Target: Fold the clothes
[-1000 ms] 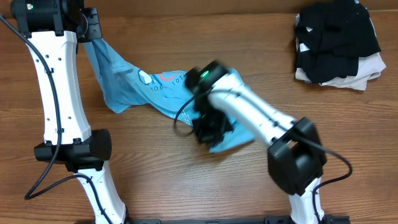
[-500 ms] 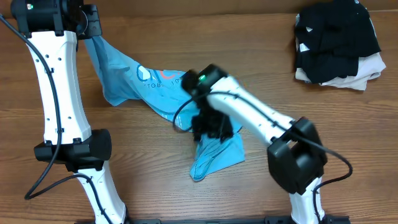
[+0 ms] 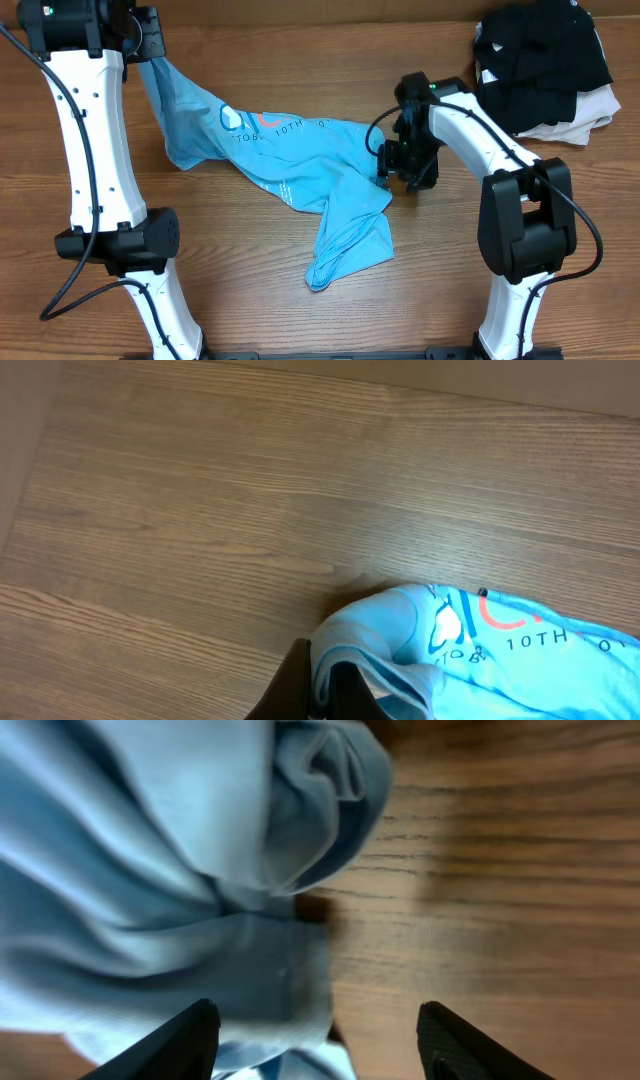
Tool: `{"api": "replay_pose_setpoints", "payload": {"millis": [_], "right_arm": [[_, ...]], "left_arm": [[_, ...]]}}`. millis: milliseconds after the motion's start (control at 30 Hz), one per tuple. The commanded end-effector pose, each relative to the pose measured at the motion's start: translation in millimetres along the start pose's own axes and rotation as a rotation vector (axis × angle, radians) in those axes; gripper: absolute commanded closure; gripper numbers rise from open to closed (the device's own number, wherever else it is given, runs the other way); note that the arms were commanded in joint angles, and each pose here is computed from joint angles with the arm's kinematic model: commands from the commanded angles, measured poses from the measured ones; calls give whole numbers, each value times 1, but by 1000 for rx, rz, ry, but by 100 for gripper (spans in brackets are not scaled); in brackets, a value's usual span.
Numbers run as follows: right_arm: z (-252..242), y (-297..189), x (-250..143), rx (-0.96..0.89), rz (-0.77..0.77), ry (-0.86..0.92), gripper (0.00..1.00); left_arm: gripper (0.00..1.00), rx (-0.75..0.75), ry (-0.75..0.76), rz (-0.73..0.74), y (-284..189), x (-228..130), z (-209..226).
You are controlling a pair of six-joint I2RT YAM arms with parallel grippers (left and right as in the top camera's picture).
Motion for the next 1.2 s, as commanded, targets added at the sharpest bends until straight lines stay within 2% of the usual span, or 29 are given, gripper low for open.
{"api": "replay_pose_setpoints", "payload": {"millis": [0,200,267,367,433,800,933,1033,1067,1167], "right_arm": [[4,5,-4,98,-16,-104,35],[14,21,-1,216,-63,-197,42],[15,26,-1,231,-68,-205,50],[15,28,-1,235,-75,-208,69],[14,25,1,236,-89,-205,76],[-11,-24,0,239,-213,-148,84],[-9,-37,-6,238,-231,-152,96],[-8,-42,-7,233,-248,-158,96],[-9,-42,-7,224,-247,-156,92],[-14,-35,-9,180,-225,-141,65]], "left_arm": [[96,-4,-1,10,9,1,-1],[96,-4,-1,12,9,1,-1],[96,-3,-1,13,9,1,-1],[96,-2,-1,15,9,0,-1],[96,-2,-1,15,9,0,-1],[96,-5,-2,9,9,2,-1],[96,-7,-3,3,9,3,-1],[96,-8,-3,1,9,3,-2],[96,-8,-3,1,9,3,-2],[96,-8,-4,1,9,3,-2]]}}
Point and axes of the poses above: each gripper's point midway between its finger pads, its own y axis out along the fingers, its own z axis along the line the jaws close on, x = y × z, the point moved 6 cm from there along -y, back along the fingers, and after that the axes turned 13 degrees about -y, right-handed, at the moved point
